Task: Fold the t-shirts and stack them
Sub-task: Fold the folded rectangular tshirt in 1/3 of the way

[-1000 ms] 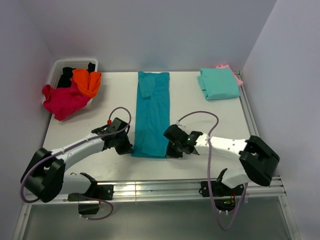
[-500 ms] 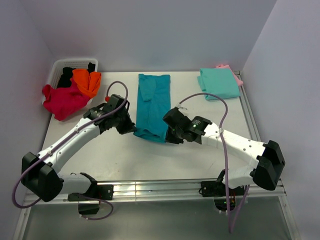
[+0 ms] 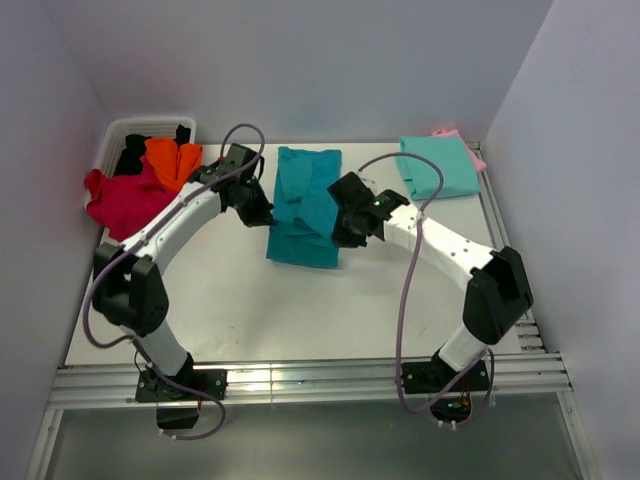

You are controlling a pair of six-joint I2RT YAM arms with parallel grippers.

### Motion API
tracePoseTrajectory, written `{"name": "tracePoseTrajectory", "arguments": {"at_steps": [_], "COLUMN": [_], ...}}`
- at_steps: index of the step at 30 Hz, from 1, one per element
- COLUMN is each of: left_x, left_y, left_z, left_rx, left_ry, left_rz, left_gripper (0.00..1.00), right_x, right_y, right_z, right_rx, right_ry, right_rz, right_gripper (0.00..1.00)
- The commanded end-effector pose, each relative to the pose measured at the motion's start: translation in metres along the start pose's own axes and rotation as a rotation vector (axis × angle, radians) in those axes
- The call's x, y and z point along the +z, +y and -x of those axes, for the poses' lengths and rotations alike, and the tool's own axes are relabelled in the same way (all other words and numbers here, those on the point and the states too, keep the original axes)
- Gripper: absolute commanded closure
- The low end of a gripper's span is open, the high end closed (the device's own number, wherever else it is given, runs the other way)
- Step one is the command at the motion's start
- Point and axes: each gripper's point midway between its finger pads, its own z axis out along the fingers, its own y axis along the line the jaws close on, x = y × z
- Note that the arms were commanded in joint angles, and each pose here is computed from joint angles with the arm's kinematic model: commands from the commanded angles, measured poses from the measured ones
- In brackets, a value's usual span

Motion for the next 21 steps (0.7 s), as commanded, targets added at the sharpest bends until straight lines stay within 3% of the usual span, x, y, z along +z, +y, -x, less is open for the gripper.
{"name": "tracePoseTrajectory", "arguments": {"at_steps": [1,6,7,8,9,10,11,12,13,14,18,21], "left_x": [0.006,0.053,0.062,0.071,0.102,0.101,0.109,0.13,0.123,0.124,0.089,0.068], "left_y": [-0.014,-0.024,-0.024,-0.023,-0.012,-0.022,-0.019,-0.008,-0.018,-0.02,-0.03,-0.015], "left_z": [0.035,0.078,0.086,0.092,0.093,0.115,0.123,0.124,0.147,0.154,0.188,0.182], "left_rx": [0.031,0.007,0.002,-0.002,-0.013,-0.029,-0.044,-0.067,-0.083,-0.095,-0.103,-0.098], "left_ry": [-0.027,-0.009,-0.008,-0.001,0.035,0.008,0.014,0.045,0.01,0.004,-0.105,-0.135], "left_rz": [-0.018,-0.012,-0.006,0.004,0.041,0.005,0.011,0.042,-0.008,-0.029,-0.121,-0.105], "left_gripper": [1.0,1.0,1.0,0.91,0.82,0.68,0.37,0.28,0.17,0.01,0.0,0.01], "right_x": [0.009,0.037,0.059,0.067,0.064,0.085,0.091,0.083,0.095,0.094,0.076,0.048], "right_y": [-0.002,0.007,0.002,0.003,0.016,0.003,0.003,0.018,0.011,0.008,0.003,0.004], "right_z": [0.033,0.078,0.08,0.087,0.111,0.114,0.124,0.151,0.151,0.166,0.19,0.188], "right_rx": [-0.049,-0.056,-0.057,-0.056,-0.053,-0.039,-0.029,-0.022,-0.02,-0.005,0.012,0.028], "right_ry": [-0.026,-0.025,0.01,0.015,-0.022,0.022,0.022,-0.029,0.004,-0.016,-0.059,-0.104], "right_rz": [-0.03,-0.041,-0.071,-0.076,-0.05,-0.097,-0.1,-0.057,-0.081,-0.081,-0.052,0.0], "right_gripper": [1.0,1.0,1.0,0.96,0.69,0.49,0.26,0.0,0.0,0.0,0.0,0.0]}}
